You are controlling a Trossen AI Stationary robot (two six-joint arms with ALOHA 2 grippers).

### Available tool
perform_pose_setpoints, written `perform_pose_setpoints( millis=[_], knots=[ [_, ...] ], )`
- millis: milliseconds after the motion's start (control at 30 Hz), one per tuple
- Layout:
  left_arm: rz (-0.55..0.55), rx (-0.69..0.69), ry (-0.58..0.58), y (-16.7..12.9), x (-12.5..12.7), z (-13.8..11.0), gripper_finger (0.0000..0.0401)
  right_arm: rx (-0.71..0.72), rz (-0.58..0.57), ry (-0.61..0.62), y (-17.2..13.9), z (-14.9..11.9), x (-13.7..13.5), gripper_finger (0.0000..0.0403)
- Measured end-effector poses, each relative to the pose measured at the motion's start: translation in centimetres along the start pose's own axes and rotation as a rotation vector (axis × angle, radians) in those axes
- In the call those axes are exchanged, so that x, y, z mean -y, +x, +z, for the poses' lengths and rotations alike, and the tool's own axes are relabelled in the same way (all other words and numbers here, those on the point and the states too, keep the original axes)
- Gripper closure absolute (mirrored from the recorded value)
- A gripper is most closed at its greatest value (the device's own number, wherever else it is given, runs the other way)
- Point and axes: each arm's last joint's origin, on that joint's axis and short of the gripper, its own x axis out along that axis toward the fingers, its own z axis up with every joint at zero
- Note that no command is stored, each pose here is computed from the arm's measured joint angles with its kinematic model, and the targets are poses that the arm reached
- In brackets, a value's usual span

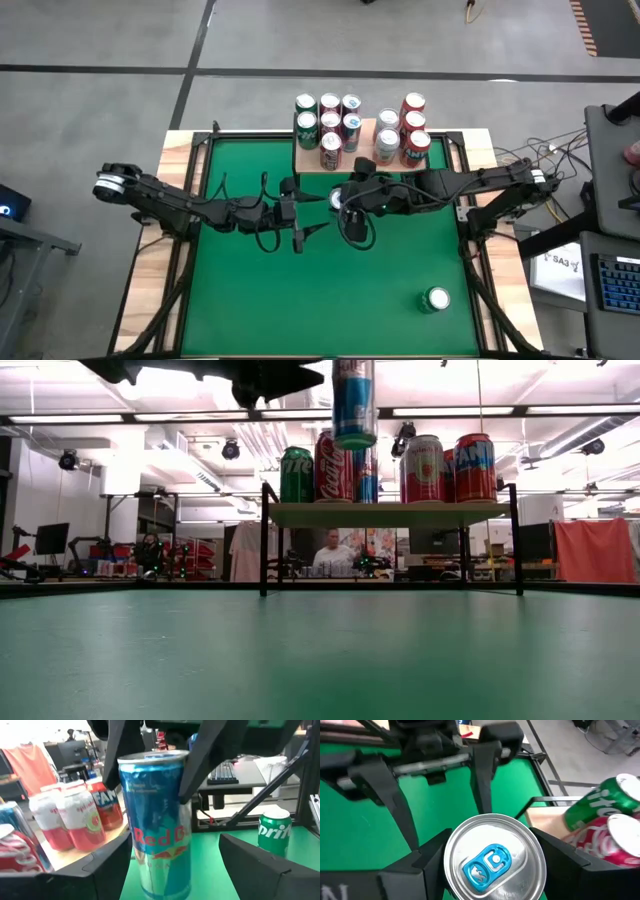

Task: Place canned beverage on shelf
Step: Put the blue soda can aligned with the blue soda can on the shelf

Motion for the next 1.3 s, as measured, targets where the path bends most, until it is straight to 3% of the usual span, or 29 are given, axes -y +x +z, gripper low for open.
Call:
perform_pose_setpoints(
  millis=[267,567,967,1300],
  knots=[
    [0.002,0.002,0.092,-1.6,-0.9,1.7,0.0116,-0.006,-0.031,-0.054,-2.2,0.4,2.9,0.0176],
    [0.053,0.027,0.183,-4.0,-3.4,3.3,0.0123,0.009,0.076,-0.111,-2.7,-0.2,6.6,0.0176],
    [0.059,0.119,0.184,-6.7,-6.9,3.9,0.0127,0.028,0.135,-0.177,-1.9,-0.8,9.9,0.0176],
    [0.085,0.139,0.201,-7.7,-8.5,3.7,0.0128,0.064,0.084,-0.157,-1.4,-3.8,12.3,0.0176]
  ],
)
